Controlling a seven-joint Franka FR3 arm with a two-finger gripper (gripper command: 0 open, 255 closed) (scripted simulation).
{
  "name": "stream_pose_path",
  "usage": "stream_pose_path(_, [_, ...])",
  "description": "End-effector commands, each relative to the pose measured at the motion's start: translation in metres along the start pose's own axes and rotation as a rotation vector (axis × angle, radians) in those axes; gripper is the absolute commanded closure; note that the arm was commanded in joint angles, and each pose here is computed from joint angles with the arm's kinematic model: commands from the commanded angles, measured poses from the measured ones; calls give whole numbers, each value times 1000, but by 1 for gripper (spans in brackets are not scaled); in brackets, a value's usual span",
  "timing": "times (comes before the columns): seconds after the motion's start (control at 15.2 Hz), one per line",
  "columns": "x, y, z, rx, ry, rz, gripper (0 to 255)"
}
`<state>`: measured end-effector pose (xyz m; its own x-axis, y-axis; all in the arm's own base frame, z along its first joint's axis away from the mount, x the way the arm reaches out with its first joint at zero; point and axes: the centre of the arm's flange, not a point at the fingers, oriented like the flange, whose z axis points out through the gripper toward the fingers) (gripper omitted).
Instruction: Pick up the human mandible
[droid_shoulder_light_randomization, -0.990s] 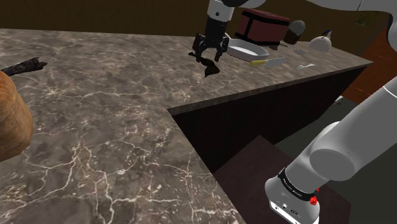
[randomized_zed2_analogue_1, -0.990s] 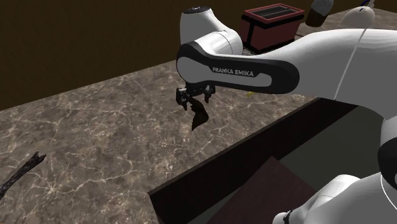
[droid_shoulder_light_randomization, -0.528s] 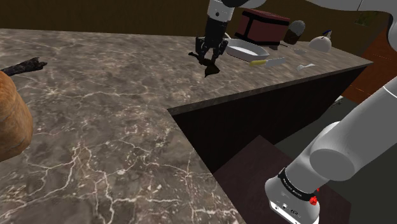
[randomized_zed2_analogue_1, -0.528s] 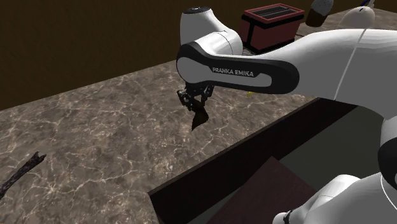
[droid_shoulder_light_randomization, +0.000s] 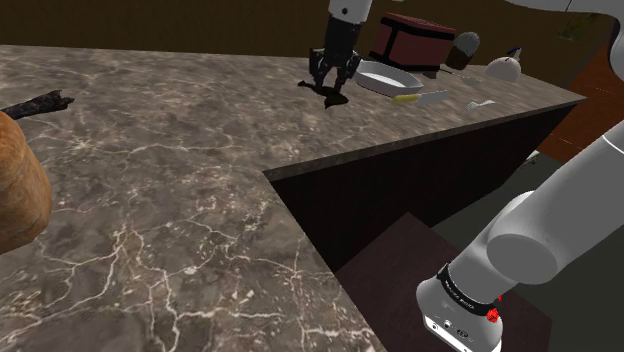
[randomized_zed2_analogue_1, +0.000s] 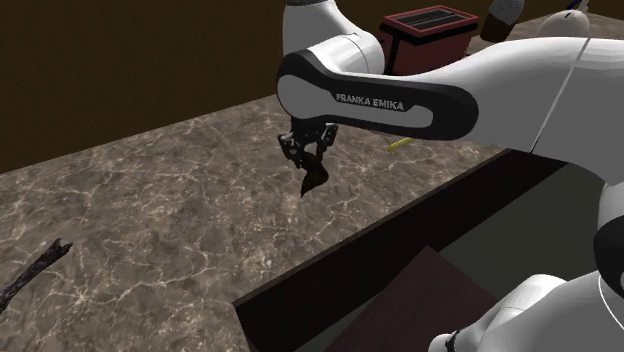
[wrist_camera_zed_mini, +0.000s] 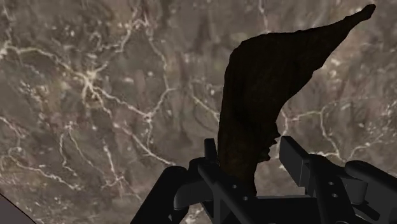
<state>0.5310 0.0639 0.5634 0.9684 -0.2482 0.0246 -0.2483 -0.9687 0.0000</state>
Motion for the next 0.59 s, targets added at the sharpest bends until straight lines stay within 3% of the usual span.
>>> stream_pose_path(0.0, [0, -1, -10, 0, 0, 0, 255])
stream_pose_path(0.53, [1, -1, -53, 0, 0, 0, 255])
